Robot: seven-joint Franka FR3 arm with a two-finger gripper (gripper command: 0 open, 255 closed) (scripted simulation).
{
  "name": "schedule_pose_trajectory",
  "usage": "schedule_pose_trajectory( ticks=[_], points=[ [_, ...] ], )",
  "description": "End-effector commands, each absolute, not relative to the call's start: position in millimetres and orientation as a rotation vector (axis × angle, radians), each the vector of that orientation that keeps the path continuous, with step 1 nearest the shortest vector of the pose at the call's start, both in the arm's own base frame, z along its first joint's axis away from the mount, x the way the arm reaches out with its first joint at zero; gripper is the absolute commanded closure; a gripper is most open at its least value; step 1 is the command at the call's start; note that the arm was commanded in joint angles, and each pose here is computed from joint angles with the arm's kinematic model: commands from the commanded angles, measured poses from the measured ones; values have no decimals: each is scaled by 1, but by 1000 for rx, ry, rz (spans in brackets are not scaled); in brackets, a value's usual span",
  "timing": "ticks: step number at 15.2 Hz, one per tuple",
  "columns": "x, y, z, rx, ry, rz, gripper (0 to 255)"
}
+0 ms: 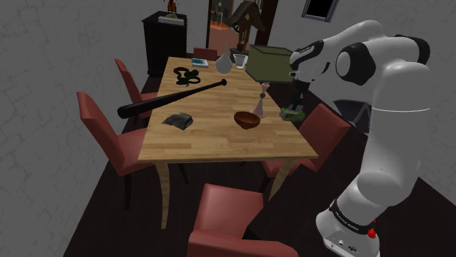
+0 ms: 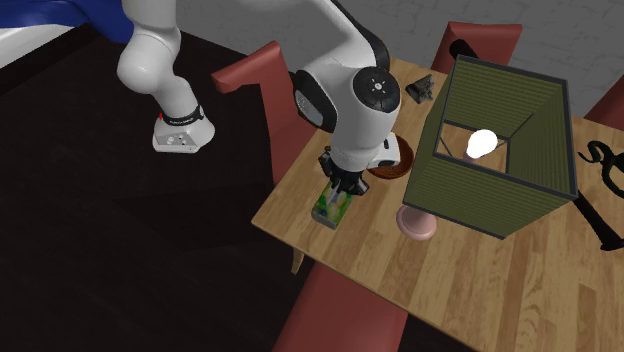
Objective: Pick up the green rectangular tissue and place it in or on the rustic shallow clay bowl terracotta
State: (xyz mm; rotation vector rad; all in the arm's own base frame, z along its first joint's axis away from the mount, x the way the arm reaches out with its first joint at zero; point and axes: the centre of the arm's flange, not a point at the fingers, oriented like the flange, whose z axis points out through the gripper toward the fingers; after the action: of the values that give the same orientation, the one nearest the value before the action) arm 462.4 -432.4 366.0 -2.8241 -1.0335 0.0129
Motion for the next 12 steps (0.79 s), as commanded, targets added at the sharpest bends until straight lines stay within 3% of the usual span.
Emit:
schedule_pose_trajectory(
  ticks=[1, 7, 12],
  points=[
    [463, -432, 377, -2824, -1034, 13, 255],
    [463, -432, 408, -2824, -1034, 13, 255],
    [513, -389, 416, -2824, -1034, 13, 255]
  ],
)
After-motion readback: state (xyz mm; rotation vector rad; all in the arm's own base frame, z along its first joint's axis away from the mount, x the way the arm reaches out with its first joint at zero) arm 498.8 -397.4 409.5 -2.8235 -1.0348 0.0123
